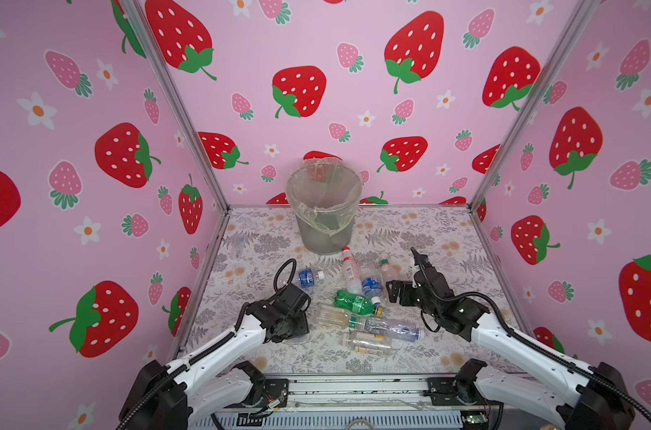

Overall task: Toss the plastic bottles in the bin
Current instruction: 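Lift the FIJI bottle with the left gripper and carry it to the wastebasket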

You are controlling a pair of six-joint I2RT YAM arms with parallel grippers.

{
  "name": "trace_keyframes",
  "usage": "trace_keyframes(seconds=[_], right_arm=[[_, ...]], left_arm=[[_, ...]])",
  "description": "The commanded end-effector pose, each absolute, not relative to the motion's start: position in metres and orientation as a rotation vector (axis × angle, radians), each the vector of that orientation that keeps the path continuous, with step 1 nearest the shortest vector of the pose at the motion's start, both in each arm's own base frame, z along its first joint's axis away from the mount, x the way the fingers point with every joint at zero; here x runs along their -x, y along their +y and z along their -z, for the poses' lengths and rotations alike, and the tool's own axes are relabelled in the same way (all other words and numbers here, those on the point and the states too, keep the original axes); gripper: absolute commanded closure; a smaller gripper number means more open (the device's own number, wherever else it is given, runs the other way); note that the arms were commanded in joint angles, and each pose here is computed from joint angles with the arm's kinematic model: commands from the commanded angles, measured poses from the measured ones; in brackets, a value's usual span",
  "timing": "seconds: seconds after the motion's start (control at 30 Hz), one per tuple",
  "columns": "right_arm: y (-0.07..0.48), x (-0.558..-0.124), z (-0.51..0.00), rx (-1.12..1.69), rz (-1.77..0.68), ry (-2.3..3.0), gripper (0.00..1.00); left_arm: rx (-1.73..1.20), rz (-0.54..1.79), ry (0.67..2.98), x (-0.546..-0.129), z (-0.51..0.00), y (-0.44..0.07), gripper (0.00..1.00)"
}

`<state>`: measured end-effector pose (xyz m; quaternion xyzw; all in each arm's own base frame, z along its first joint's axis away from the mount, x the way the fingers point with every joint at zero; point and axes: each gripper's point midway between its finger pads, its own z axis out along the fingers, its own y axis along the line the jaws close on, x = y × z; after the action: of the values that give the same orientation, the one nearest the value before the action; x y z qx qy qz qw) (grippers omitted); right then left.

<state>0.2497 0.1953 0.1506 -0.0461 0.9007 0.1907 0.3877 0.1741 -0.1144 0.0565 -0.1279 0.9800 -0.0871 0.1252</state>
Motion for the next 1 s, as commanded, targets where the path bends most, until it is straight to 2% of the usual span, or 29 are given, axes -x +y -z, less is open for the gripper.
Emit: trace_keyframes(seconds=[0.0, 0.7, 0.97], right_arm=[[0.193, -0.249, -0.149, 0.088, -0.493, 2.298, 0.01], [0.181, -0.244, -0.129, 0.065, -0.447, 2.343, 0.01], [0.178, -0.242, -0.123, 0.065, -0.434, 2.362, 0.01]], left_arm=[[0.377, 0.27, 2.81, -0.182, -0.076, -0.117, 0.37], [0.283, 0.271, 2.649, -0.208, -0.142, -0.116, 0.37], [0.225, 0.29, 2.542, -0.228, -0.191, -0.12, 0.37]])
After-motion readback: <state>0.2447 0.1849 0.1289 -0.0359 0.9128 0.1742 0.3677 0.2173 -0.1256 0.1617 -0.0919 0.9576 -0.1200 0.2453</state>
